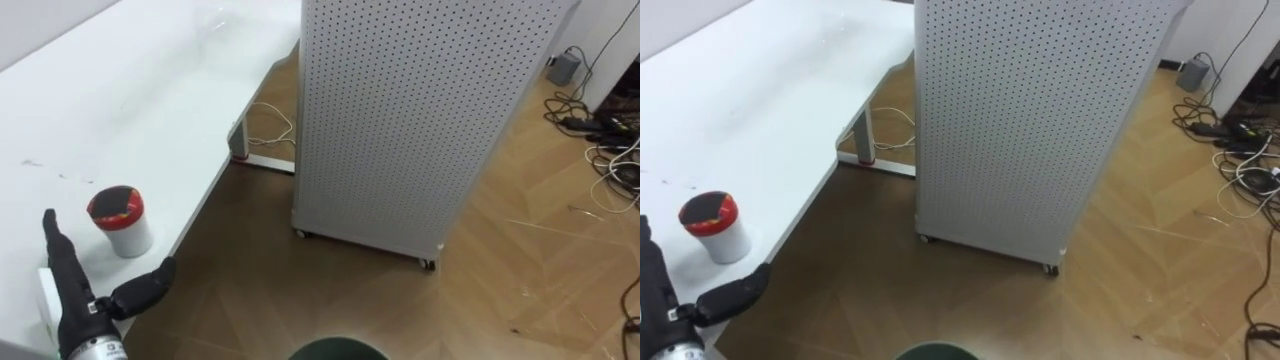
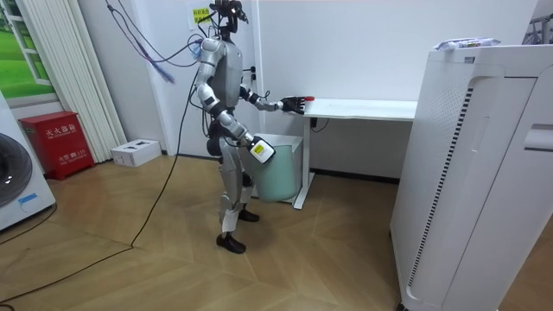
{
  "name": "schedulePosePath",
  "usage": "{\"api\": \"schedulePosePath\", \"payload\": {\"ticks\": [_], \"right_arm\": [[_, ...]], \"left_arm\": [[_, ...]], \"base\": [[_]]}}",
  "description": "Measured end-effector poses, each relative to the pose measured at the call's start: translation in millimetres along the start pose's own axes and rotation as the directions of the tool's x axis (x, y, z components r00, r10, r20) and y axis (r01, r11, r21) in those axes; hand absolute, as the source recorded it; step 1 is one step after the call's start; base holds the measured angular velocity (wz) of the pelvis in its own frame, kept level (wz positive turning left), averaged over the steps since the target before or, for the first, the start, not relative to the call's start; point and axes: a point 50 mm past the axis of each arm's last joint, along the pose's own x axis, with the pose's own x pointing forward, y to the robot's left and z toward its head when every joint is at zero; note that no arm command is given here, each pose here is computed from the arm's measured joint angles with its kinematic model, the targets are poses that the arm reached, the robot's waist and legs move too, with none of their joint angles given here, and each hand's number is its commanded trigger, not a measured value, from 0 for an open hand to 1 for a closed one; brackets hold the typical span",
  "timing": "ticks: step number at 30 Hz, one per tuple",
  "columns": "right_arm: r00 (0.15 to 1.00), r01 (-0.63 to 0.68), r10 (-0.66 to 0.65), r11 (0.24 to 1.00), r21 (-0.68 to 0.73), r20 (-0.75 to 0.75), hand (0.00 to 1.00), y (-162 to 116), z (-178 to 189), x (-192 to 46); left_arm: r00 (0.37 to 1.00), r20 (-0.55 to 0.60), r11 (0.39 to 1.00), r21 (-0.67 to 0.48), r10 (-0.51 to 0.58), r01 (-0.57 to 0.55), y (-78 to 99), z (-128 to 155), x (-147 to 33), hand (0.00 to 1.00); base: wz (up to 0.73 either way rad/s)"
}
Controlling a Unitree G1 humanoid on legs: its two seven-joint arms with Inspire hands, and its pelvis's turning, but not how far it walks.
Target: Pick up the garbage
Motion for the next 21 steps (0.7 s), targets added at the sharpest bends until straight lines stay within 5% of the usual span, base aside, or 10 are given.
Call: {"api": "schedulePosePath", "payload": {"ticks": [21], "right_arm": [[1.000,-0.014,0.014,1.000,-0.003,0.007,1.00,1,3,2]], "left_arm": [[0.996,0.017,0.994,-0.060,0.089,-0.088,-1.9,10,12.6,0.00]], "base": [[0.01]]}}
